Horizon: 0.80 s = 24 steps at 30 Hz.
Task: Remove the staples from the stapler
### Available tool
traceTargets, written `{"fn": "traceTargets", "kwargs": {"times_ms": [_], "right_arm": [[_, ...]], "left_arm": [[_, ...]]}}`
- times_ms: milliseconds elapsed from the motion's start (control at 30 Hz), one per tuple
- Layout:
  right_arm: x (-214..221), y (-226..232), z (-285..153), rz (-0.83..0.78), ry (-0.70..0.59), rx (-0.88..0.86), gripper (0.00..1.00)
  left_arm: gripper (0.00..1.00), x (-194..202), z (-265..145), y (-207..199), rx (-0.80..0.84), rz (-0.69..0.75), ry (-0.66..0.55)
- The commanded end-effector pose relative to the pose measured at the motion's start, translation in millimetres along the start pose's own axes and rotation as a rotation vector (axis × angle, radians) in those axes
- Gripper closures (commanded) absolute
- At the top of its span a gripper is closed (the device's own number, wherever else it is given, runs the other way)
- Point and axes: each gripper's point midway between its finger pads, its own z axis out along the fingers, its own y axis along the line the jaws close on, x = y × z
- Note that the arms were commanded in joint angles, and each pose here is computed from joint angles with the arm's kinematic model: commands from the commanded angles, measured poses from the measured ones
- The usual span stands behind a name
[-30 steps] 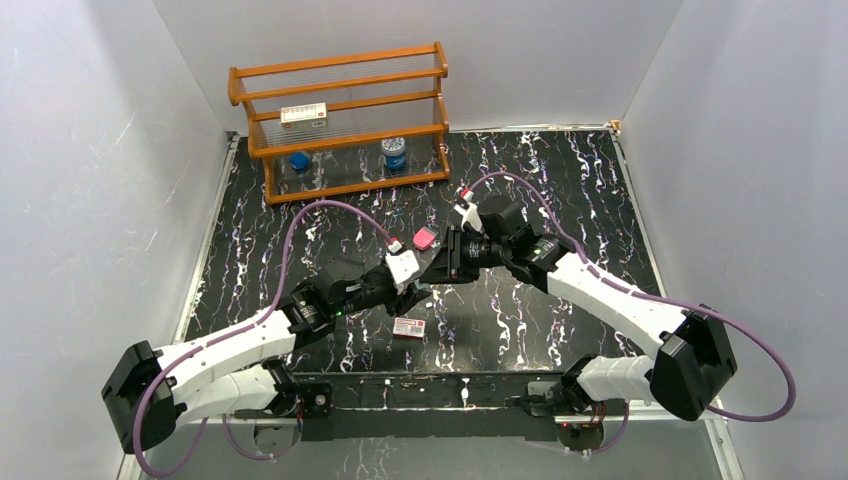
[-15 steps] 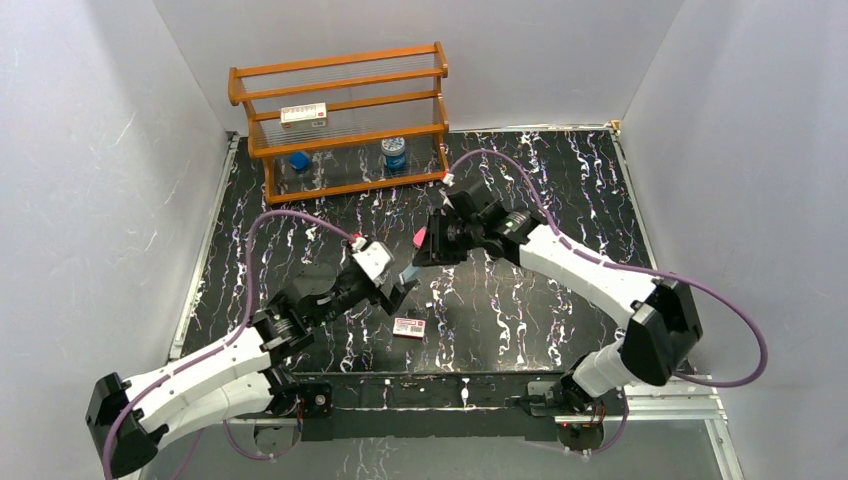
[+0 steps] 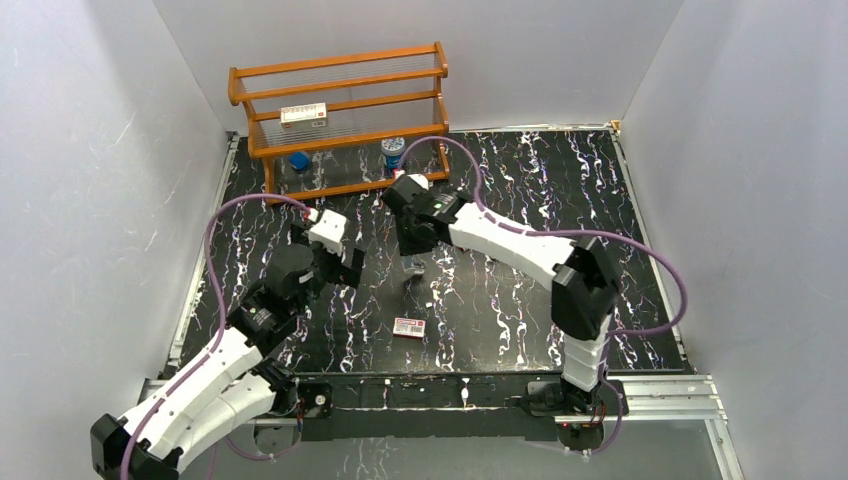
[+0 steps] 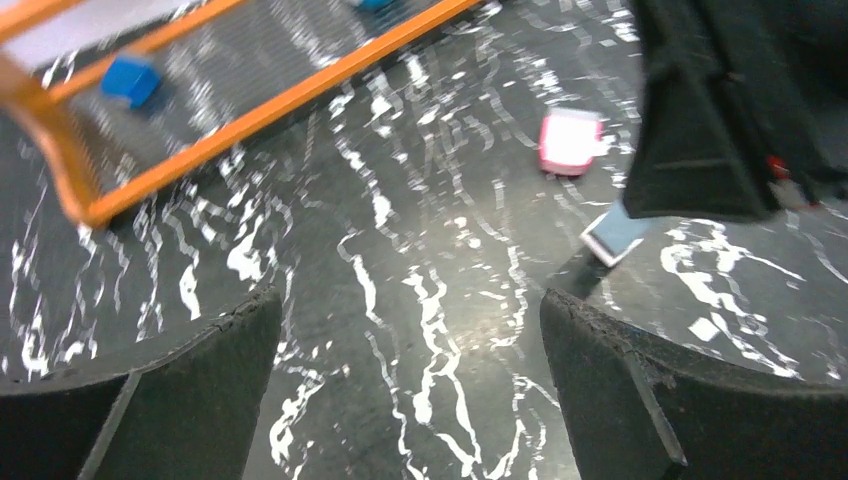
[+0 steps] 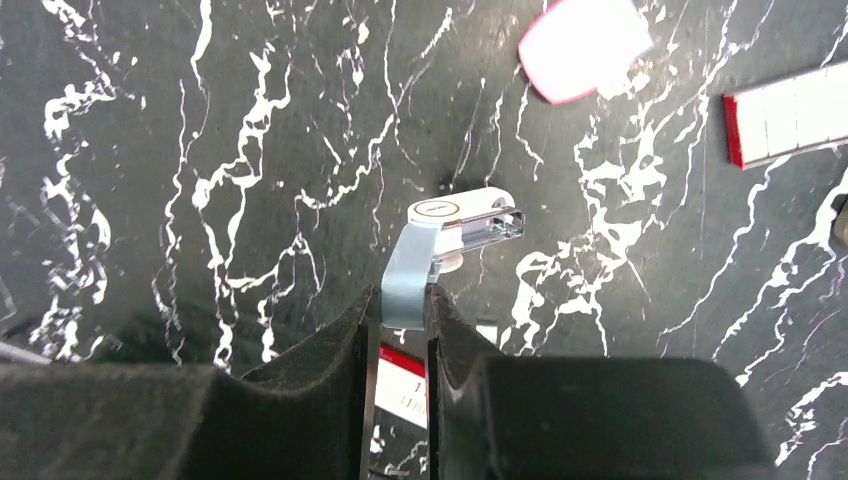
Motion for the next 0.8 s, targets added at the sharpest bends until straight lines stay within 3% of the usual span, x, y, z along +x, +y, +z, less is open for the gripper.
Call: {"fn": "traceTargets", "kwargs": {"times_ms": [0, 333, 633, 767], "right_arm": [[-23.3, 2.0, -3.6, -0.085, -0.098, 0.151, 0.98], [-39.8, 13.8, 27.2, -0.122, -0.143, 0.293, 0.98], [-48.8, 23.7, 47.8, -0.14, -0.188, 0.373, 0.97], [-49.1, 26.8, 51.6, -0.157, -0.202, 0.383, 0.92]], "left_arm": [[0.03, 23.6, 0.5, 37.2, -0.171, -0.141, 0.099], [0.02, 85.0, 1.2, 93.4, -0.39, -0.291, 0.218], [0.02, 68.2, -10.5, 123.3, -0.575, -0.362, 0.146], [0.03, 57.0, -22.0, 134.1, -0.636, -0.368, 0.082]]}}
